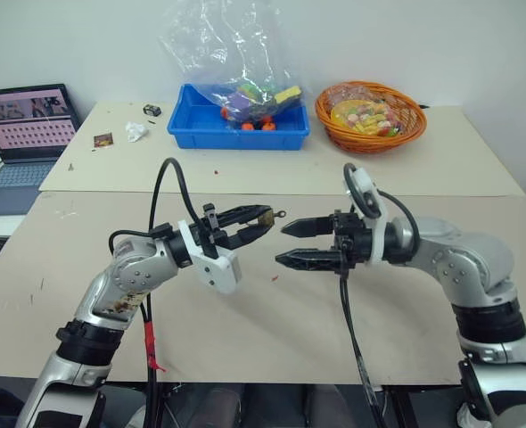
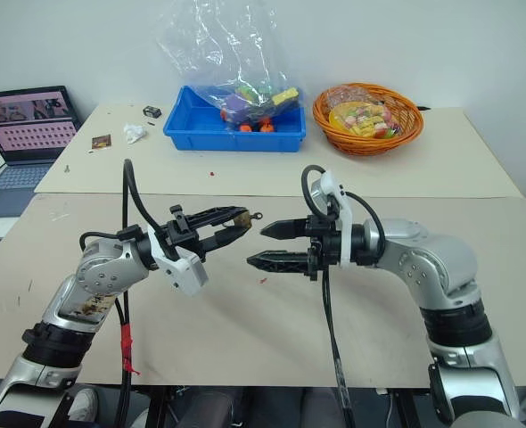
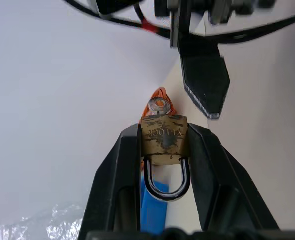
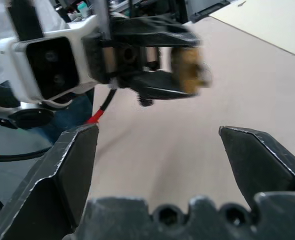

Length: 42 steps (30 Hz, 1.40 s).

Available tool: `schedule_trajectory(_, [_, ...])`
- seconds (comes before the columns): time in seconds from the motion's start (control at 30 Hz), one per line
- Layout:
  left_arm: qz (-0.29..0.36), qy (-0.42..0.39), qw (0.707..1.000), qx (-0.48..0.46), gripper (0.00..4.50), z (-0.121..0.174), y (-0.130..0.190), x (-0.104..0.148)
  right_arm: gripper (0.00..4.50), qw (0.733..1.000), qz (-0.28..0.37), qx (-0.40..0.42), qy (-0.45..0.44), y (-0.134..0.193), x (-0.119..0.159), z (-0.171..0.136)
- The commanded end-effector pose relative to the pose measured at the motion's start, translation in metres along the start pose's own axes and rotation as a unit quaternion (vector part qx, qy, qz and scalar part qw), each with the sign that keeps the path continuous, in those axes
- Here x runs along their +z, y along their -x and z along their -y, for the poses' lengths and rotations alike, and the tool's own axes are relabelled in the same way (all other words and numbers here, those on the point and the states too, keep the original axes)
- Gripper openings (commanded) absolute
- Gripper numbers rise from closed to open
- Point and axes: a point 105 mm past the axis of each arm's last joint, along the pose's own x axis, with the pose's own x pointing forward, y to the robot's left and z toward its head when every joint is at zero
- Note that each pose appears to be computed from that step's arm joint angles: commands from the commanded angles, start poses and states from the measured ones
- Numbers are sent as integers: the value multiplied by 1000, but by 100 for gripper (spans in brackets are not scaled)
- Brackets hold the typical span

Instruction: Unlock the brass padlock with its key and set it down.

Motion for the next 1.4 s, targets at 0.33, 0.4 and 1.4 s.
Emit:
schedule_trajectory(0.33, [35, 22, 999, -16, 83, 3, 5, 9, 450, 998, 8, 43, 54, 12, 24, -13])
schedule_trajectory(0.4, [36, 22, 999, -17, 83, 3, 5, 10, 450, 997, 6, 53, 57, 11, 26, -19])
schedule_trajectory(1.4, [25, 25, 999, -13, 83, 3, 5, 5, 117, 998, 17, 22, 61, -3, 38, -5])
